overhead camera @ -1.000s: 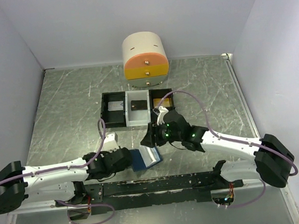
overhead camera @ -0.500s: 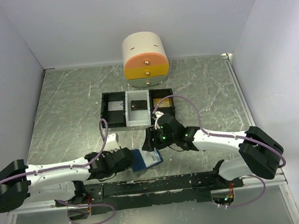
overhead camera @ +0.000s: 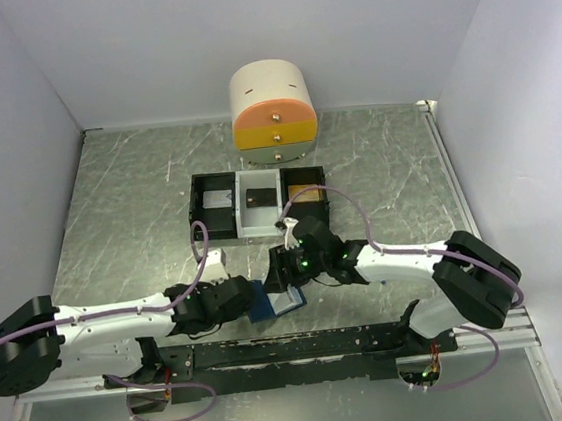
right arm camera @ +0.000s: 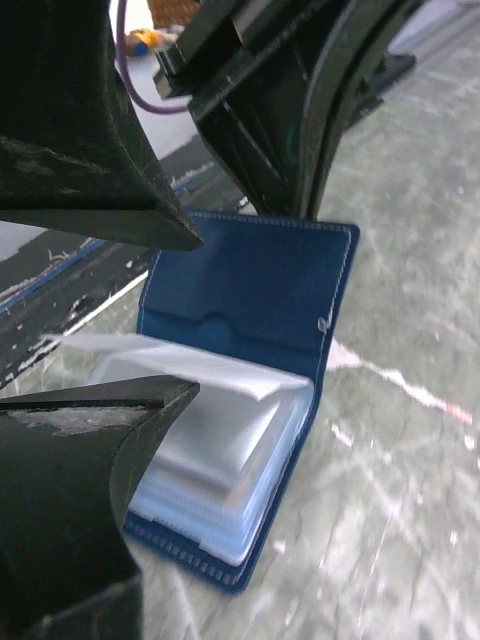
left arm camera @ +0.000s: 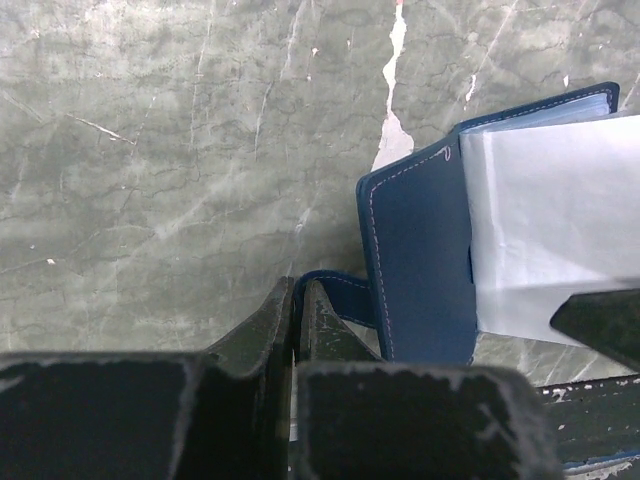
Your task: Take the credit cards out of the card holder
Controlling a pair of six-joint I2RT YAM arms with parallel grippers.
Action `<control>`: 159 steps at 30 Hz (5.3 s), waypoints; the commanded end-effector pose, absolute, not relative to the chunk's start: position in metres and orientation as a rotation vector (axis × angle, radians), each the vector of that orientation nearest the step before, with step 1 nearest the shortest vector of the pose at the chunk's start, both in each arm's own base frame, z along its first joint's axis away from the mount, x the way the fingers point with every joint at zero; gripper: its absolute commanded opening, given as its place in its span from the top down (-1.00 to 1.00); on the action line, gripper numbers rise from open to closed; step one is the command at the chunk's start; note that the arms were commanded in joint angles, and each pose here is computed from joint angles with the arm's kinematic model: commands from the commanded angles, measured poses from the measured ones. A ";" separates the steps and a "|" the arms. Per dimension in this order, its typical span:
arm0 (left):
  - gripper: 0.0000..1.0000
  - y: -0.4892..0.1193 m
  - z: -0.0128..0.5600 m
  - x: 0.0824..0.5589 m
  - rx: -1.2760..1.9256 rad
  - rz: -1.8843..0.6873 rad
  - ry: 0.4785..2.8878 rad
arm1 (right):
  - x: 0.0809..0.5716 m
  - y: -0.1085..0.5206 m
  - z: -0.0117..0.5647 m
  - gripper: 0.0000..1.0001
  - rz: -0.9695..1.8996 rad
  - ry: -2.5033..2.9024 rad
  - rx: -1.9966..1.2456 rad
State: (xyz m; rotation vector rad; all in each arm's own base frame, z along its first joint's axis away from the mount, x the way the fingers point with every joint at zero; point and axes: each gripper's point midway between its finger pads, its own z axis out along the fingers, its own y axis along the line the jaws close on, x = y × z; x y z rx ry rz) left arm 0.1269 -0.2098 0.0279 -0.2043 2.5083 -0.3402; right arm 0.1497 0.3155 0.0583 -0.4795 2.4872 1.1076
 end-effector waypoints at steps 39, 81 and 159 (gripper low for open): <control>0.86 -0.214 0.028 0.127 -0.204 -0.365 2.512 | 0.122 0.349 0.078 -0.33 1.488 2.418 -0.554; 0.63 -0.204 0.034 0.124 -0.348 -0.545 2.442 | 0.130 0.350 0.030 0.55 1.292 2.532 -0.210; 0.60 -0.240 0.019 0.120 -0.188 -0.470 2.513 | 0.164 0.296 0.047 0.30 0.813 2.540 -0.327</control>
